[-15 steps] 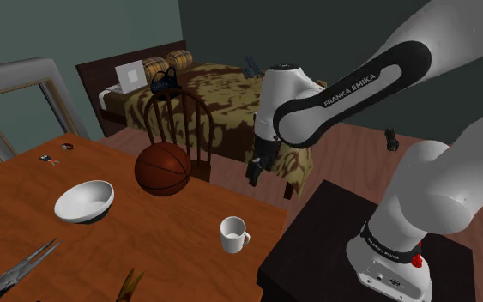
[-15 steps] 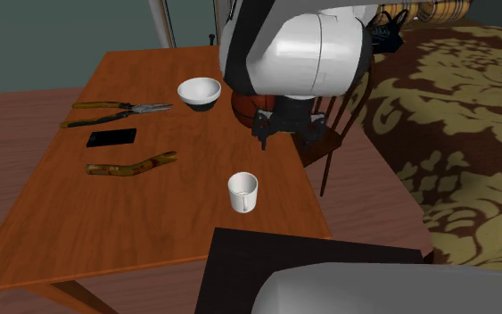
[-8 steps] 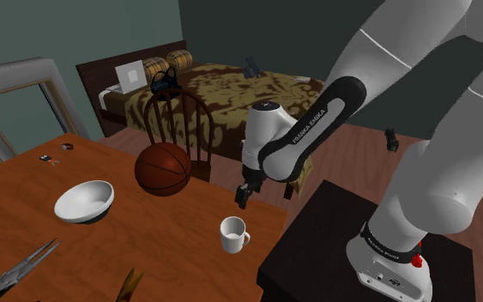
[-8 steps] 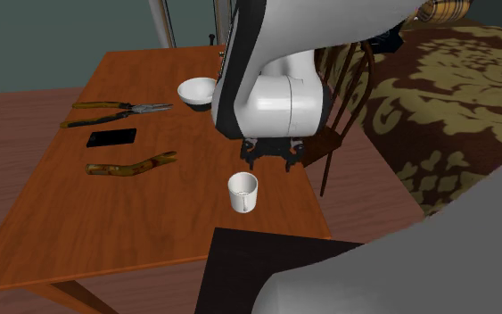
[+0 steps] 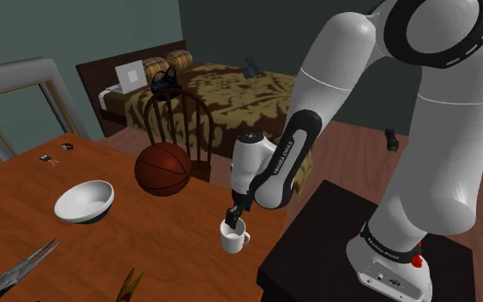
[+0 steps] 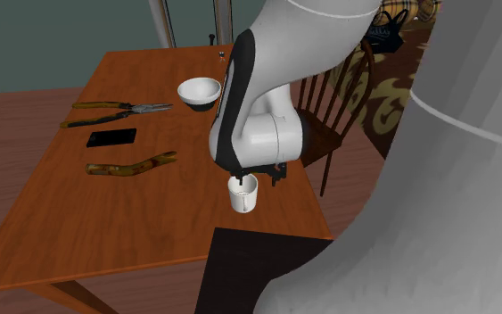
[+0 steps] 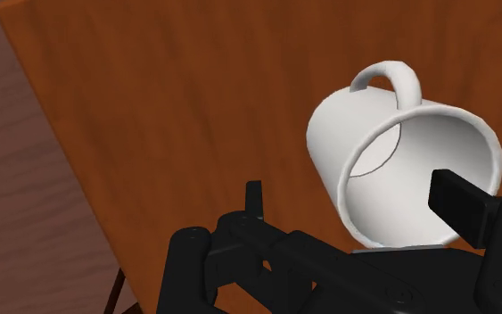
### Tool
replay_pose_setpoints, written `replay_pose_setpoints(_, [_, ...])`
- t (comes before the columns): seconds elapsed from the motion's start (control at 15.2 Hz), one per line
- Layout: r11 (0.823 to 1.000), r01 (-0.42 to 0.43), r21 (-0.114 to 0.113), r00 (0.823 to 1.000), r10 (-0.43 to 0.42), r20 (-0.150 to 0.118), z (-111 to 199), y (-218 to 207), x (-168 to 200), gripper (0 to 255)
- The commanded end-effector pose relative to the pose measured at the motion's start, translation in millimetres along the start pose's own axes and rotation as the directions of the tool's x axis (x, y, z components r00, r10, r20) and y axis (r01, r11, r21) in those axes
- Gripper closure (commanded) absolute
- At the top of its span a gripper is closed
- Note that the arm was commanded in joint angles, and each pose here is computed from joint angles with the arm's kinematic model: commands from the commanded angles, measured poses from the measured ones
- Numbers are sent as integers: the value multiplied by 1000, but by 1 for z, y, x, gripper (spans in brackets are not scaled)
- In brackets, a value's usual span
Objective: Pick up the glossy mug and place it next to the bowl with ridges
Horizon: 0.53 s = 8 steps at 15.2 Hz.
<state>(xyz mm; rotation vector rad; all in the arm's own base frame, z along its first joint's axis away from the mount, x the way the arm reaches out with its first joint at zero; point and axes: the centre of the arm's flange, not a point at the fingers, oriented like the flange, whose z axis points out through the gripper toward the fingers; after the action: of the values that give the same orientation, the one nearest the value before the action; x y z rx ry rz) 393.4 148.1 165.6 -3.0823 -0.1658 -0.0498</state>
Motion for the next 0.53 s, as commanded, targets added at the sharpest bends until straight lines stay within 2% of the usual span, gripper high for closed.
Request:
replay_pose_setpoints(0.0, [1000, 1, 0, 1000, -1, -1, 12, -1, 0, 0])
replay_pose_setpoints(0.26, [1000, 1, 0, 1000, -1, -1, 33, -1, 0, 0])
replay_pose_setpoints(0.46, [1000, 1, 0, 1000, -1, -1, 36, -1, 0, 0])
